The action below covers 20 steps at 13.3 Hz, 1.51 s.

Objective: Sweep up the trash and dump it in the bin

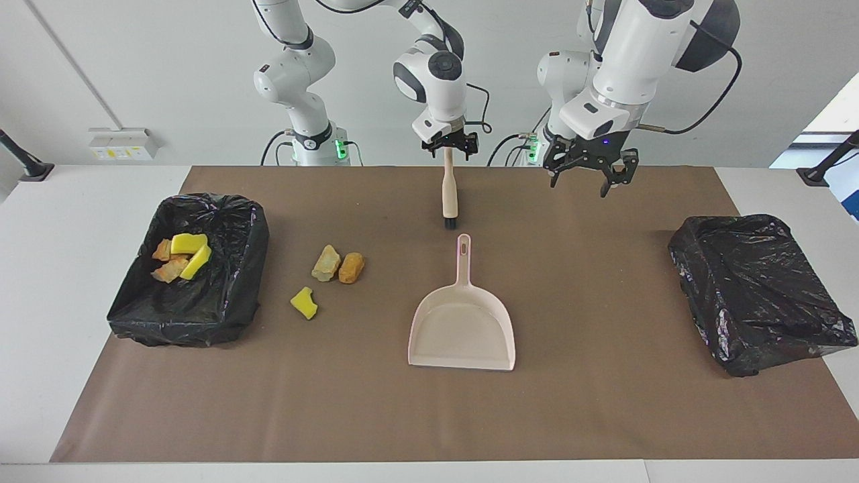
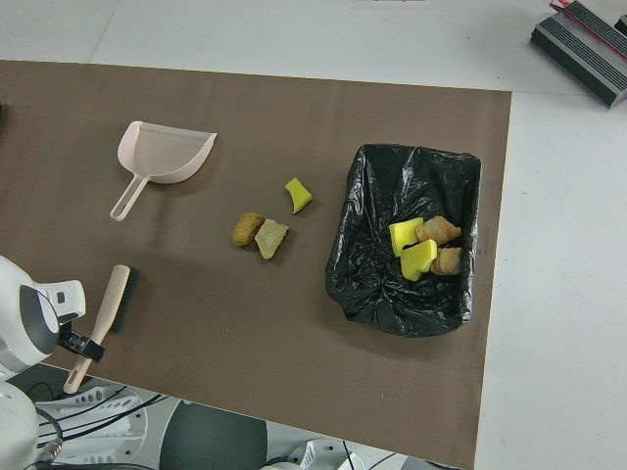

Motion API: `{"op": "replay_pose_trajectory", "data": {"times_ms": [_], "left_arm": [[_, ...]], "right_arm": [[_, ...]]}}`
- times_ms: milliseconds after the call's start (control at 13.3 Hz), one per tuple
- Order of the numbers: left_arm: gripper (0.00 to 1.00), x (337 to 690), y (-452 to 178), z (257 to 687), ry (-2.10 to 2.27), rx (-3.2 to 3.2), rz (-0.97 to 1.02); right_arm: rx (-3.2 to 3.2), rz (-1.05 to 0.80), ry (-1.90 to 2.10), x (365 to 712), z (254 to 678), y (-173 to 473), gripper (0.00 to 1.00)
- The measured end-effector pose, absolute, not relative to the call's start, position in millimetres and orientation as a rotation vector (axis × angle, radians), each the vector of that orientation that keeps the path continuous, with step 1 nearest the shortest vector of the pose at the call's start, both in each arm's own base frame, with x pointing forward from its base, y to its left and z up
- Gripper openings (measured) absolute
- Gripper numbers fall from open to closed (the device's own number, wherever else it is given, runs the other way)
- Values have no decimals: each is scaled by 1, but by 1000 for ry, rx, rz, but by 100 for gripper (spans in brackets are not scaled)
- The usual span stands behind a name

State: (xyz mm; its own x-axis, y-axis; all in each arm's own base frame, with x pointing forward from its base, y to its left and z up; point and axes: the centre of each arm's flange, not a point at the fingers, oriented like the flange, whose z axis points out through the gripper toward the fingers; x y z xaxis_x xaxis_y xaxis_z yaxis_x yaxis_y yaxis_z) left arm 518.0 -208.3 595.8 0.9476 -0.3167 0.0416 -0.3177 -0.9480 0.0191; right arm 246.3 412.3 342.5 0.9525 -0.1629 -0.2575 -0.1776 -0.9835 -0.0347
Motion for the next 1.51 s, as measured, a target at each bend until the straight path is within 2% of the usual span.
{"op": "replay_pose_trajectory", "data": {"times_ms": [151,226,527,678,1130,1506], "left_arm": [[100,521,-207,593,-495,3074,68],[100,522,-207,593,-492,3074,67],[100,521,-207,592,-495,3074,64],[100,521,-209,589,-499,3075,56],[100,523,-226,571,-499,3074,36],[100,516,-302,520,-447,3077,39]], "right_arm": [[-3054,400,264,244,339,411,100],[-3055,401,260,243,338,411,95],[-3056,401,256,242,338,412,45],[-3056,401,259,241,338,412,27],[-3064,423,262,245,345,412,26],[-3117,445,234,255,368,404,26]]}}
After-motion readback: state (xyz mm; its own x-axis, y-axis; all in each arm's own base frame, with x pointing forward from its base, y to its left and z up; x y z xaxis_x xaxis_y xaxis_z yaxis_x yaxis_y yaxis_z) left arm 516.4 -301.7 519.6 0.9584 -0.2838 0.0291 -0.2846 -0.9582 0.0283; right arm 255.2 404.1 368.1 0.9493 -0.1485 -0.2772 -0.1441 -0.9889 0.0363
